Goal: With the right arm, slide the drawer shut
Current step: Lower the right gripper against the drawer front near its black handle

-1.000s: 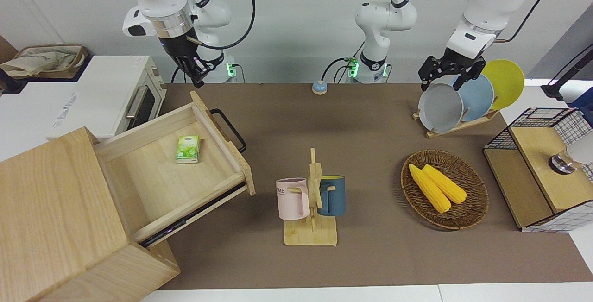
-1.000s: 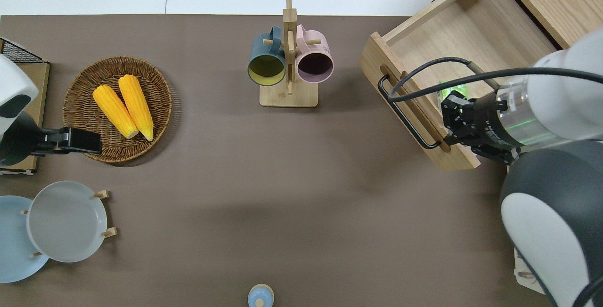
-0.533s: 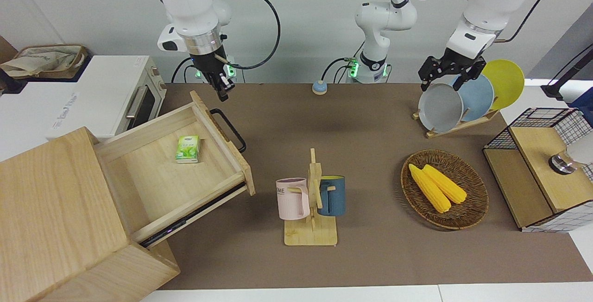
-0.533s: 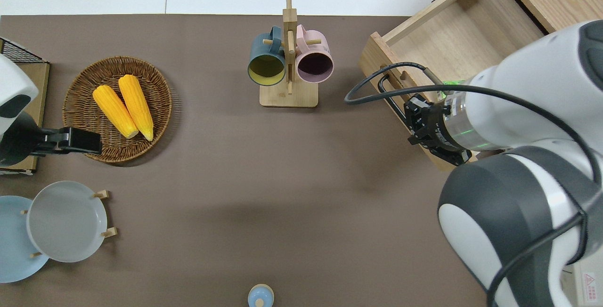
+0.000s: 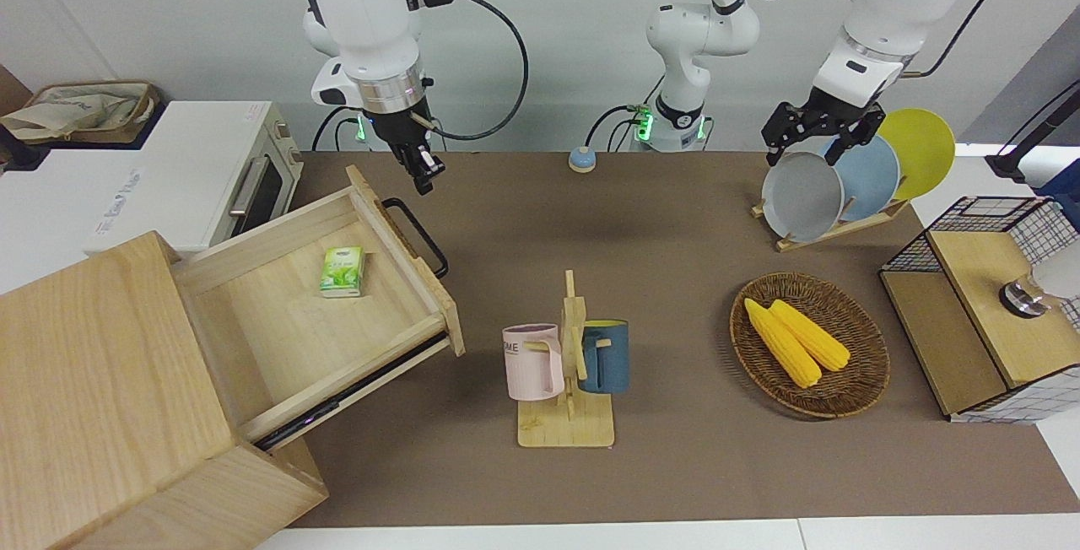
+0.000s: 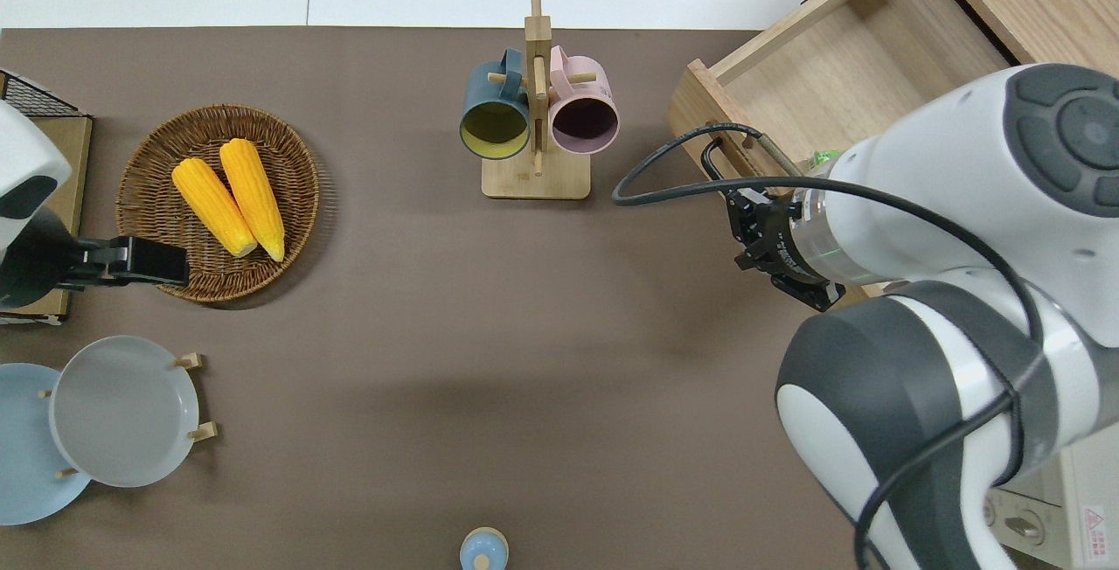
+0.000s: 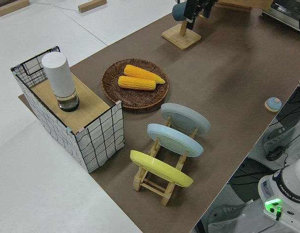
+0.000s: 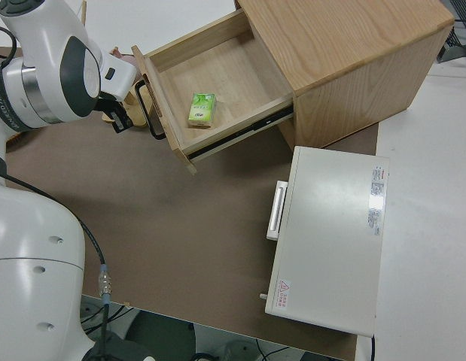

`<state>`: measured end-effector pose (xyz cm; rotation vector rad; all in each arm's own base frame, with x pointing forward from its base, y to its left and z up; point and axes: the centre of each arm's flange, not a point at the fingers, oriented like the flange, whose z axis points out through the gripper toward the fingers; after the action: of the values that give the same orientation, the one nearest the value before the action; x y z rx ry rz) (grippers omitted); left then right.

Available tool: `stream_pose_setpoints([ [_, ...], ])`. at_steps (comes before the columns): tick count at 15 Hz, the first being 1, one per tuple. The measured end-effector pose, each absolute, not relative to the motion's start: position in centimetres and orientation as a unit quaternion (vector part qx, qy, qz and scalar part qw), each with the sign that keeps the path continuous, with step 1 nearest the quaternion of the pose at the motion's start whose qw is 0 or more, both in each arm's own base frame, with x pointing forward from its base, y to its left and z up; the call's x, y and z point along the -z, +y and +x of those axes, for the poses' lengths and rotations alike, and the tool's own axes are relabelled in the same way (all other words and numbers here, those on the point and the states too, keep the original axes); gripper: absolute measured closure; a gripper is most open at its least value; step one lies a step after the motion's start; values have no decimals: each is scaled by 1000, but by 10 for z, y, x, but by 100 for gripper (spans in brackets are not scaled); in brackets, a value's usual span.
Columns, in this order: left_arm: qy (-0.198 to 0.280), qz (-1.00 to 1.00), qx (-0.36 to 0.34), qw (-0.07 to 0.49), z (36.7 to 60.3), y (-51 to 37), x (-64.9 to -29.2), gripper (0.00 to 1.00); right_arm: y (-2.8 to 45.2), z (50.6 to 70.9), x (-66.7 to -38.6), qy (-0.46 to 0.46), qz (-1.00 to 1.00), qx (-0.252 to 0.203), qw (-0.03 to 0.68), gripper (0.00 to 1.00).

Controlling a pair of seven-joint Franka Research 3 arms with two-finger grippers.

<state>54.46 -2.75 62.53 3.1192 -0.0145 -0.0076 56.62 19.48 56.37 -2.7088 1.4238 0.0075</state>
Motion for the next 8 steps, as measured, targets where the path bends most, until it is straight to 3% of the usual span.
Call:
stream_pose_setpoints([
  [8,-5,1000,2,11,545,-27,-625,0,222,555,-547,464,-885,-10,31,99],
])
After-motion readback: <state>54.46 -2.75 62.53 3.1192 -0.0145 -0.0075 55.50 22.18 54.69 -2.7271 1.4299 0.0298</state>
